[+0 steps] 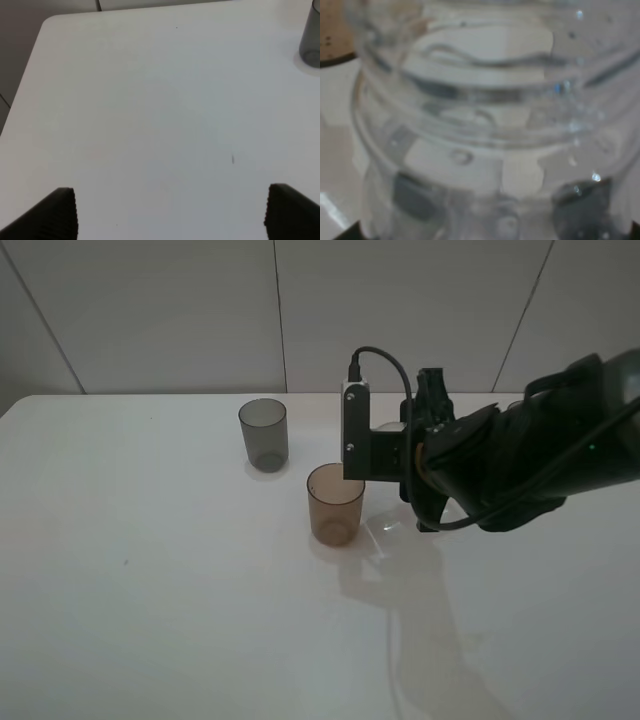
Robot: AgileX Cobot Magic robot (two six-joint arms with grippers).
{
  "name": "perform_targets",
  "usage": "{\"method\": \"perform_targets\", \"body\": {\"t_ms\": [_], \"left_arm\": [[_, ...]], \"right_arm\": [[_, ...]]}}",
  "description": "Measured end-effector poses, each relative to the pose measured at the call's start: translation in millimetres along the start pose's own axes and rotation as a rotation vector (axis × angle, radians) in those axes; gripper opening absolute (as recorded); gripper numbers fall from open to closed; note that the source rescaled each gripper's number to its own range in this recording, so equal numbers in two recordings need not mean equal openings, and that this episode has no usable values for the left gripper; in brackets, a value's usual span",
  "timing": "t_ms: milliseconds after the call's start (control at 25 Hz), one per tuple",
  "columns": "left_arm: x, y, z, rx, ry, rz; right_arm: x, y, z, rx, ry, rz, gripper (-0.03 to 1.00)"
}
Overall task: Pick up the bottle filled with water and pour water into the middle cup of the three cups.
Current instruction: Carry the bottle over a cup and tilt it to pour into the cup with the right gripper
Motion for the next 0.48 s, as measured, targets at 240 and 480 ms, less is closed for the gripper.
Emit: {"method": "perform_targets", "body": {"t_ms": [240,480], "left_arm": [[0.0,0.0,0.0,0.0,0.0,0.0],[0.0,0.0,0.0,0.0,0.0,0.0]], "right_arm": [[3.1,3.4,-1.5,-0.096,0.014,0.003,0.03],[3.1,2.8,-2.0,-0.187,0.017,-0.001,0.03]]}}
Point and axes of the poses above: a point on each arm's last joint axis where the gripper is mounted, x pointing out along that axis toward the gripper, y along the wrist's bending axis when the last joint is at zero, z = x × y, the point moved 5 cm from there along x, pointing out along that axis toward the gripper, and after that the axes turned 12 degrees about x, right-handed, at the moved point
